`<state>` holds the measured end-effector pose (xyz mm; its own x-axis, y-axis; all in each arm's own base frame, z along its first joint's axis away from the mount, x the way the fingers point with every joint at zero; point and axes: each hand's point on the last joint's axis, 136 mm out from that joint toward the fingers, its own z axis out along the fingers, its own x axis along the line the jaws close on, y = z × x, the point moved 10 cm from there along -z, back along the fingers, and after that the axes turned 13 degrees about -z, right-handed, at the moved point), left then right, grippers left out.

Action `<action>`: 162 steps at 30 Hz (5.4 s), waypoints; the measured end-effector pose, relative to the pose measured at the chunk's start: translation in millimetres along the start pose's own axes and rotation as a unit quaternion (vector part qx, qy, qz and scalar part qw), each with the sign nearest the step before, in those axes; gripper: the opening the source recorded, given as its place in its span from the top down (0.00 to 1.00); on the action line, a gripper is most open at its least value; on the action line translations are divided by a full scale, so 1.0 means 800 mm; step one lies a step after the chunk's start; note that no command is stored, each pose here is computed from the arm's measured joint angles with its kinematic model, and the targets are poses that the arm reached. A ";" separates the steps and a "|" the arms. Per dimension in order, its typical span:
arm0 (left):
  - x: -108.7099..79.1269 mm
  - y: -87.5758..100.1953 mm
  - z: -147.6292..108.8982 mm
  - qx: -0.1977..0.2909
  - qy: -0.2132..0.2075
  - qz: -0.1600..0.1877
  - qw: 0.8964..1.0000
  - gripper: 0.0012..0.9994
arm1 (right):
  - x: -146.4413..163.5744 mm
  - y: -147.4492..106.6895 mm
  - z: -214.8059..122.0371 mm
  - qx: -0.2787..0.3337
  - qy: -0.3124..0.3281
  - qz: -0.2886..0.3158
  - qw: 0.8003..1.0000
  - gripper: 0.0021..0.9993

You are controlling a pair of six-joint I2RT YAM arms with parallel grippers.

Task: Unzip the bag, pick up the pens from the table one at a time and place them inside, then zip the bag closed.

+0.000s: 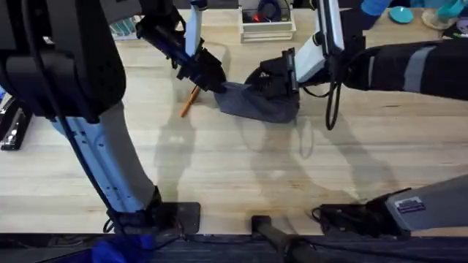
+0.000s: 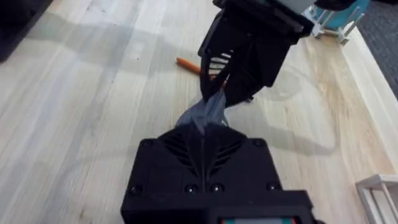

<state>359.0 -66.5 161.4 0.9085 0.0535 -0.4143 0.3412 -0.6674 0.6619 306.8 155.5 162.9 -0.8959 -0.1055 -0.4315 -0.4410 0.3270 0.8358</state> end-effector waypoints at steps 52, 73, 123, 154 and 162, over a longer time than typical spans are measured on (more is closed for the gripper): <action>0.001 0.000 0.000 -0.002 0.002 0.003 1.000 0.96 | -0.007 0.026 0.042 0.015 -0.017 -0.043 0.999 0.49; 0.002 0.000 0.000 -0.002 0.003 0.004 1.000 0.08 | -0.006 0.028 0.044 0.010 -0.012 -0.043 0.999 0.00; -0.161 0.049 -0.135 -0.003 0.118 -0.018 0.993 0.00 | 0.031 0.142 -0.062 0.082 -0.056 0.081 0.992 0.00; -0.321 0.081 -0.165 -0.019 0.281 -0.038 0.959 0.01 | 0.068 0.197 -0.125 0.255 -0.060 0.172 0.950 0.00; -0.321 0.081 -0.165 -0.022 0.281 -0.052 0.958 0.01 | 0.068 0.197 -0.126 0.256 -0.061 0.169 0.950 0.00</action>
<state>179.5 -25.6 393.4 0.8513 0.5175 -0.0866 0.4356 -0.6050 0.6665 183.5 106.9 305.4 -0.9550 0.1874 -0.2299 -0.0166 0.7400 0.6724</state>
